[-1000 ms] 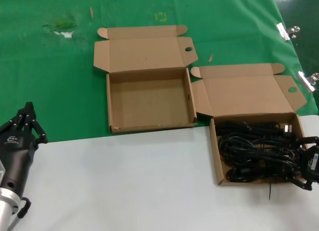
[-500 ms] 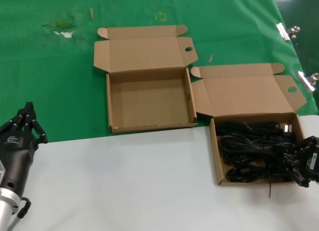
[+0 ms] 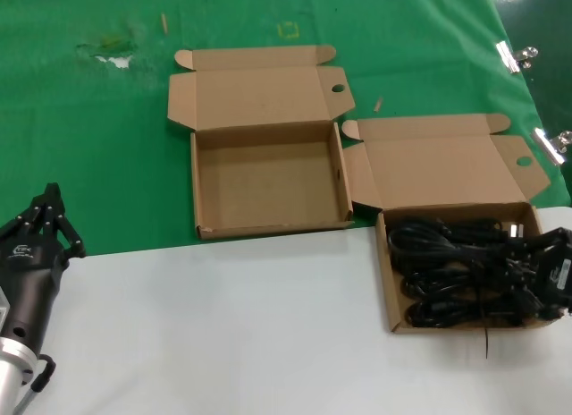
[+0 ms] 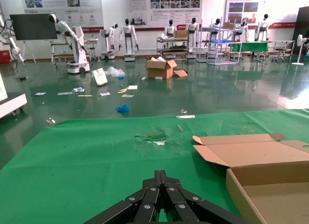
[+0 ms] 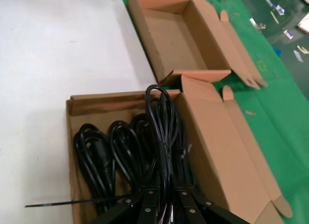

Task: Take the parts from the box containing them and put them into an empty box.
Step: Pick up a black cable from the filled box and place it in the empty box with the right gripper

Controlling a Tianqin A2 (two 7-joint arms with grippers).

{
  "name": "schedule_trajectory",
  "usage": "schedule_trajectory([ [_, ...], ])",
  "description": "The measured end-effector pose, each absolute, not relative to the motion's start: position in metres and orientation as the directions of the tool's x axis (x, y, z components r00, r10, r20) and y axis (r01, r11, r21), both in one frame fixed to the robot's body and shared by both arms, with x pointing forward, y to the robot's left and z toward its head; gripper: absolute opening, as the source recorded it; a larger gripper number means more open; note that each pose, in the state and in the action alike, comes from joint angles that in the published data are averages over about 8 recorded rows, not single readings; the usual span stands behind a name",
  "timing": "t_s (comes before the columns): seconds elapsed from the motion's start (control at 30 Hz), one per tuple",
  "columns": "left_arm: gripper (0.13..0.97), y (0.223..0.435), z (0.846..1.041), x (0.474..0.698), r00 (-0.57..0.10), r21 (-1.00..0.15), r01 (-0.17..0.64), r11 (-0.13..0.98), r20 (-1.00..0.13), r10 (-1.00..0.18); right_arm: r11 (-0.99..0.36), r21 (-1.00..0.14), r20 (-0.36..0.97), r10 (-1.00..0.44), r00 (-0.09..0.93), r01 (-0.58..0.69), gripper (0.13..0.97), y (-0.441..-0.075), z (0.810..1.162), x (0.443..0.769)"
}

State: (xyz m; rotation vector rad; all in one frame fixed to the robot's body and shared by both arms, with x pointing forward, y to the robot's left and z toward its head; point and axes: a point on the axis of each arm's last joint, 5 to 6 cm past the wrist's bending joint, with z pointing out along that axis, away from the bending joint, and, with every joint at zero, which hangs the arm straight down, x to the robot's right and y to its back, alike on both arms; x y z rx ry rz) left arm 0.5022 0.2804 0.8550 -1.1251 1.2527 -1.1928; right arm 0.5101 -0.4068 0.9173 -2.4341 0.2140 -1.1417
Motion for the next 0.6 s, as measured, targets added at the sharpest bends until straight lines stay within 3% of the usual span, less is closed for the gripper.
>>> schedule_trajectory([
  [0.3,0.14,0.28,0.855,0.502,-0.035,-0.997,0.022,0.07,-0.071,-0.997,-0.879,-0.467,0.732,-0.326,0.598,0.092,0.17,-0.393,0.931,0.524],
  [0.6,0.14,0.28,0.855,0.502,-0.035,-0.997,0.022,0.07,-0.071,-0.997,-0.859,-0.483,0.771,-0.326,0.547,0.168,0.17,-0.353,0.935,0.551],
])
